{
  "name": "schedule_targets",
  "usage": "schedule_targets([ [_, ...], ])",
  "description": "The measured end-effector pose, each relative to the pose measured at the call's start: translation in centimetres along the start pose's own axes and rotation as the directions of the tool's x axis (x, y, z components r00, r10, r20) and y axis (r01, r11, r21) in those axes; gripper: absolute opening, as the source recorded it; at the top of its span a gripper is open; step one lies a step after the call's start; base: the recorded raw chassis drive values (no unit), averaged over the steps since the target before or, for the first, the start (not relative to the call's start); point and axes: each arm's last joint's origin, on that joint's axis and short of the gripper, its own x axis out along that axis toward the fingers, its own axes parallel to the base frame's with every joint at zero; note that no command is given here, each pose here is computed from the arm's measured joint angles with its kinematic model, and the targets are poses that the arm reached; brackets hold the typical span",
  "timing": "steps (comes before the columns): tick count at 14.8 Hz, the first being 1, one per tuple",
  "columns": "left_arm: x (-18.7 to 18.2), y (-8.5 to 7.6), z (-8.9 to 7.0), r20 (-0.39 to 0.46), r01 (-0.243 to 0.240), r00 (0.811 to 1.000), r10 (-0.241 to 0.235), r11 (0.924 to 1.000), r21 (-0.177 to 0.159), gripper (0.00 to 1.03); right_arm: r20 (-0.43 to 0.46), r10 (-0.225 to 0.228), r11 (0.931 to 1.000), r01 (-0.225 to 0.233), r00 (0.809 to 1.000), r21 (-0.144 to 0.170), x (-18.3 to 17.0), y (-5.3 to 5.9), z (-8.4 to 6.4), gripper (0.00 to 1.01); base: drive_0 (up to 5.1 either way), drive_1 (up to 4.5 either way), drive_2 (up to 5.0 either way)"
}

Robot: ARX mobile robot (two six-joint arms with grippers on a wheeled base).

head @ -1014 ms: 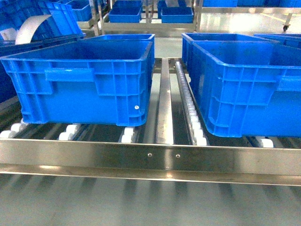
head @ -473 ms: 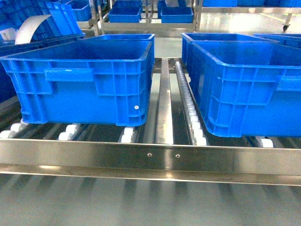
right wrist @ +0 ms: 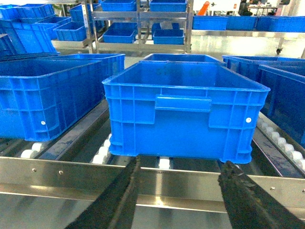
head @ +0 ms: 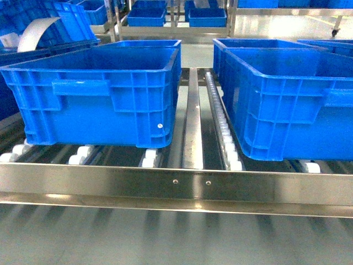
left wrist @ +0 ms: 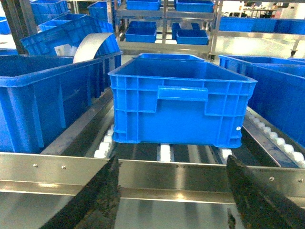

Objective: Sort blue parts and orange caps into right shelf containers

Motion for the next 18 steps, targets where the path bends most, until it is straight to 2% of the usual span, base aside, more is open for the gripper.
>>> schedule_targets([
  [3,0.00,0.00,0.00,0.000,0.000,1.000,0.000,1.0000,0.001,1.00,0.000,0.000,1.0000,0.000,1.000,0.000,0.00,0.00,0.00,0.86,0.0,0.00,0.0],
  [4,0.00,0.00,0.00,0.000,0.000,1.000,0.000,1.0000,0.002,0.97,0.000,0.000,1.0000,0.000,1.000,0.000,0.00,0.00,0.00,0.98,0.0,0.00,0.0],
  [18,0.00,0.00,0.00,0.000,0.000,1.000,0.000,1.0000,0.003,0.98,0.000,0.000,1.0000,0.000,1.000,0.000,0.00,0.00,0.00,0.98,0.0,0.00,0.0],
])
